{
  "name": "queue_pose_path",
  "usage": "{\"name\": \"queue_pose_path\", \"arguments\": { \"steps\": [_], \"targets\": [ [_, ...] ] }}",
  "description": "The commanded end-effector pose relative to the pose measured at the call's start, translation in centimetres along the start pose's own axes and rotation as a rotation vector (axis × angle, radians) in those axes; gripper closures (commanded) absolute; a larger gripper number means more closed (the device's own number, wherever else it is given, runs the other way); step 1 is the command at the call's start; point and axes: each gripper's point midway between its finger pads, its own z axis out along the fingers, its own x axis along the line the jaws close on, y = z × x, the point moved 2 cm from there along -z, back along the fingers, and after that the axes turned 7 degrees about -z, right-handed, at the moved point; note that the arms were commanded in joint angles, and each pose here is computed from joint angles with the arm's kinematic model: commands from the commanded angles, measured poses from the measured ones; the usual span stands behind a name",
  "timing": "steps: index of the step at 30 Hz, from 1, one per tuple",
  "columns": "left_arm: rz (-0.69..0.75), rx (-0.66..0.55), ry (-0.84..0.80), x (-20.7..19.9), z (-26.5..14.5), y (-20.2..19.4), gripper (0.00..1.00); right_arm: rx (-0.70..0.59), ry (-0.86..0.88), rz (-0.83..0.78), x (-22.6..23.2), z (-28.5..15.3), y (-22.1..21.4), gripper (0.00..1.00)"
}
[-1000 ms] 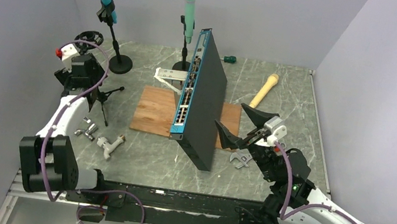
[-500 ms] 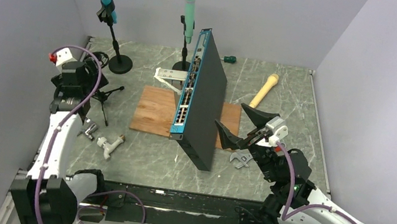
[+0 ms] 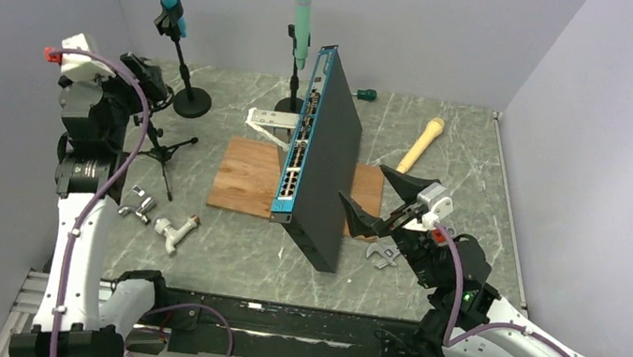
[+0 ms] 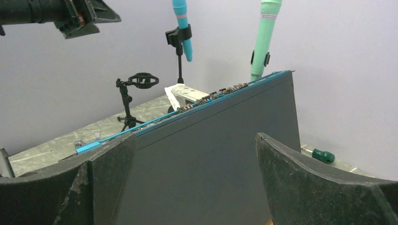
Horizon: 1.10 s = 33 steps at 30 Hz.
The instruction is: Remove the microphone from the stand
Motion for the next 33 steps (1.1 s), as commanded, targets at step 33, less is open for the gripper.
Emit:
{"name": "queue_pose_path", "arguments": {
  "steps": [33],
  "targets": [
    [0.293, -0.359, -0.253, -6.7, 28.1, 4.6, 0.31, 0.048, -0.069, -0.035, -1.0, 1.3, -2.0, 0.01]
  ]
}}
